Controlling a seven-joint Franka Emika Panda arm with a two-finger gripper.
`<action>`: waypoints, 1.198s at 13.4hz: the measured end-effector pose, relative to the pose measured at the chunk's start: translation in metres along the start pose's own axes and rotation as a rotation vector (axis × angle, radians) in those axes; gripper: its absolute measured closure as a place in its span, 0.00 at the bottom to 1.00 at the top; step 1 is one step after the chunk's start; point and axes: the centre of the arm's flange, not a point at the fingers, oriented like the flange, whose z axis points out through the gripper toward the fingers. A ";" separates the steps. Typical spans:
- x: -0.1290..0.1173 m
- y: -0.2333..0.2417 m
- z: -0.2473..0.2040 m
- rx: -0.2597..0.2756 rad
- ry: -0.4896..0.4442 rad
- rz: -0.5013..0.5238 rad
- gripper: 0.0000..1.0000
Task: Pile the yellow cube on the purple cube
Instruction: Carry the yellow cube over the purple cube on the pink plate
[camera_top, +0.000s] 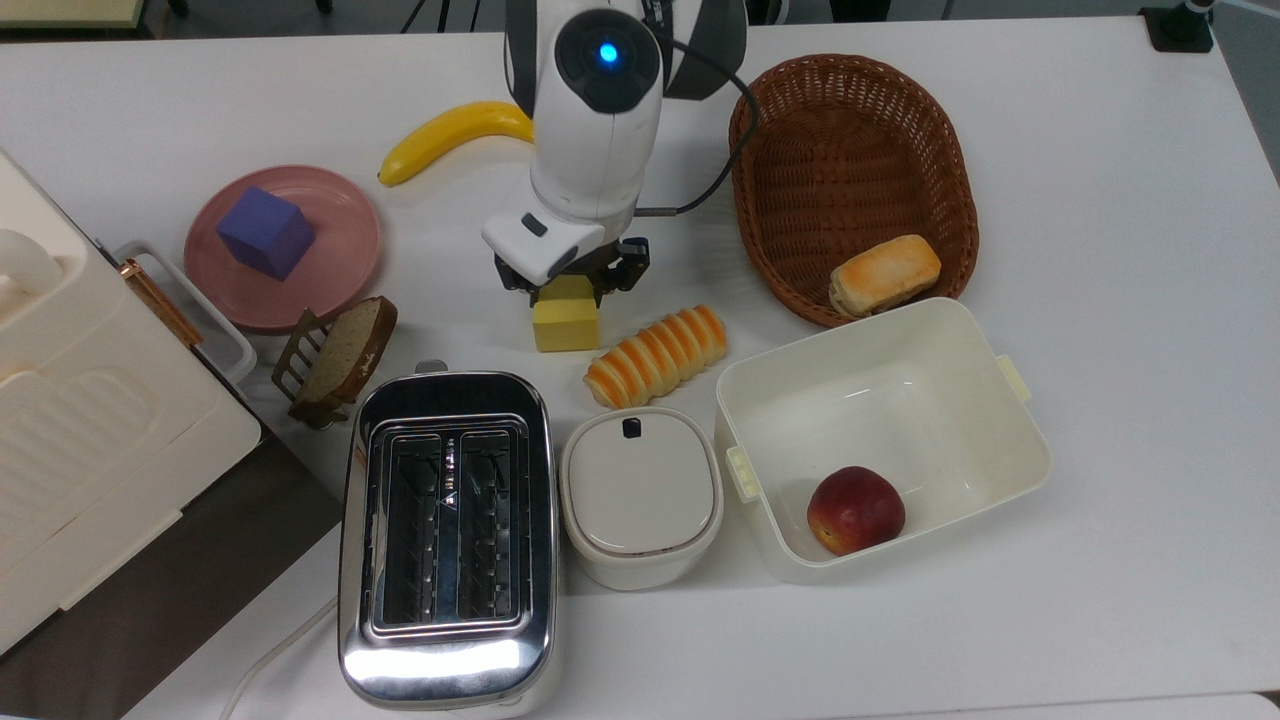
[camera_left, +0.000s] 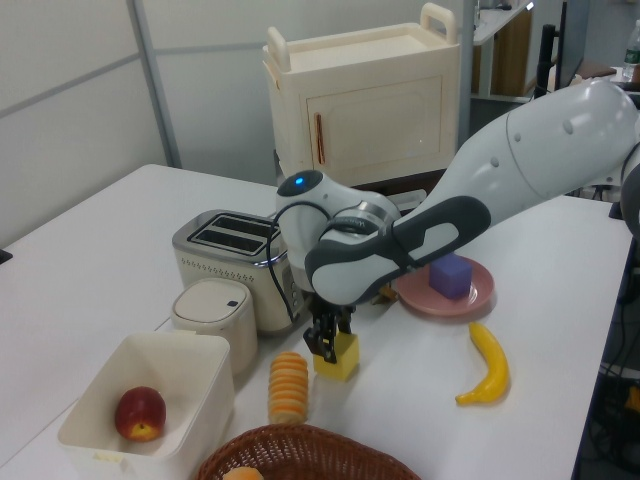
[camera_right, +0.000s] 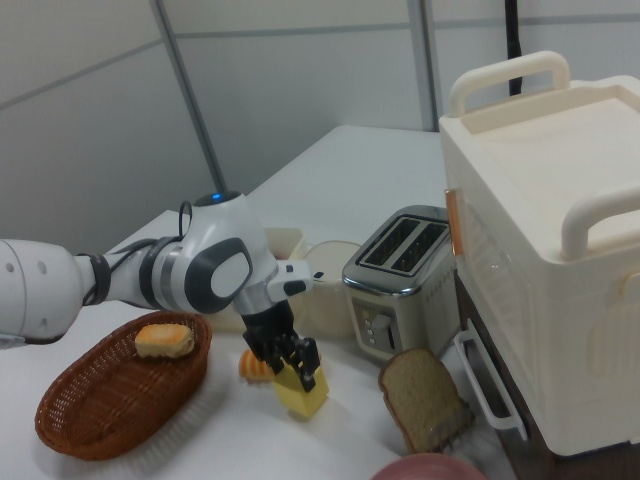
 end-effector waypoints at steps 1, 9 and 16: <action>0.001 0.005 -0.010 0.001 0.018 0.020 0.39; -0.079 0.157 -0.158 0.003 0.035 0.347 0.39; -0.107 0.268 -0.100 0.003 -0.028 0.572 0.42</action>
